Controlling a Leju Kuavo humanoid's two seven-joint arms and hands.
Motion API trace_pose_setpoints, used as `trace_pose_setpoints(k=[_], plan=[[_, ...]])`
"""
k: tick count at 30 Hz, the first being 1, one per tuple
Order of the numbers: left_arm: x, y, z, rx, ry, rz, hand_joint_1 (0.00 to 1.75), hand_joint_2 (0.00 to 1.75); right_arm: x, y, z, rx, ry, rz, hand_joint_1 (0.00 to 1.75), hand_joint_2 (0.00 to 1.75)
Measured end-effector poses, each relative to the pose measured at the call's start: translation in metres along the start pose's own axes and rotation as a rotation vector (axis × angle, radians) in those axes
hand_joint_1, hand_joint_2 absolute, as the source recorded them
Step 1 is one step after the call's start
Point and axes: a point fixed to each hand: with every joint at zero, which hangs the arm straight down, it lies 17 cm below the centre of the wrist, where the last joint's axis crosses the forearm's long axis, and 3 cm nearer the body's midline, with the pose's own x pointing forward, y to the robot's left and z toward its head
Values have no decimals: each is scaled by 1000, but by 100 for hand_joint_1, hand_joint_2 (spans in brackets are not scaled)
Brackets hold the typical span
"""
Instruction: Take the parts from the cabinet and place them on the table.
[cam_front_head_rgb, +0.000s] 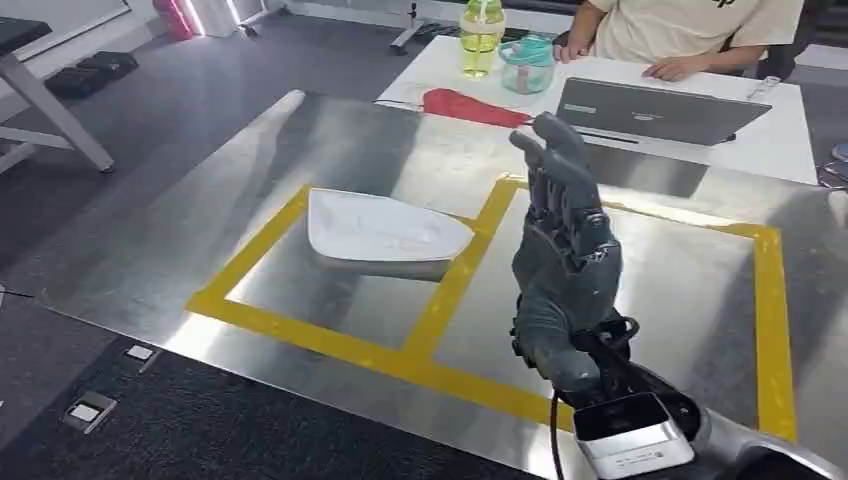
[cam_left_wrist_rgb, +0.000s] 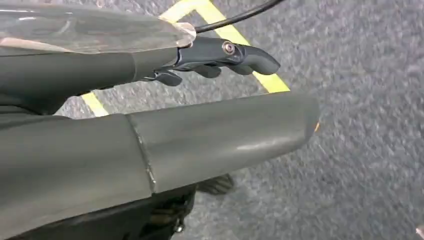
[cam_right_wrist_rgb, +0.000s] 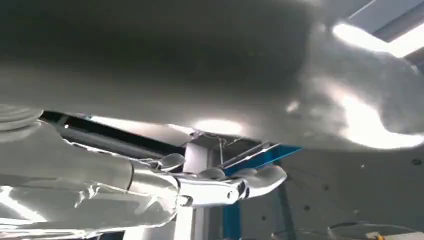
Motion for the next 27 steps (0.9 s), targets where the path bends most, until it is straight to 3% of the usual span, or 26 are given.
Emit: trace_pose_setpoints(k=[27], plan=[[5, 0, -1, 1, -12, 7, 0, 0, -5, 4, 0, 20, -1, -16, 0, 0]])
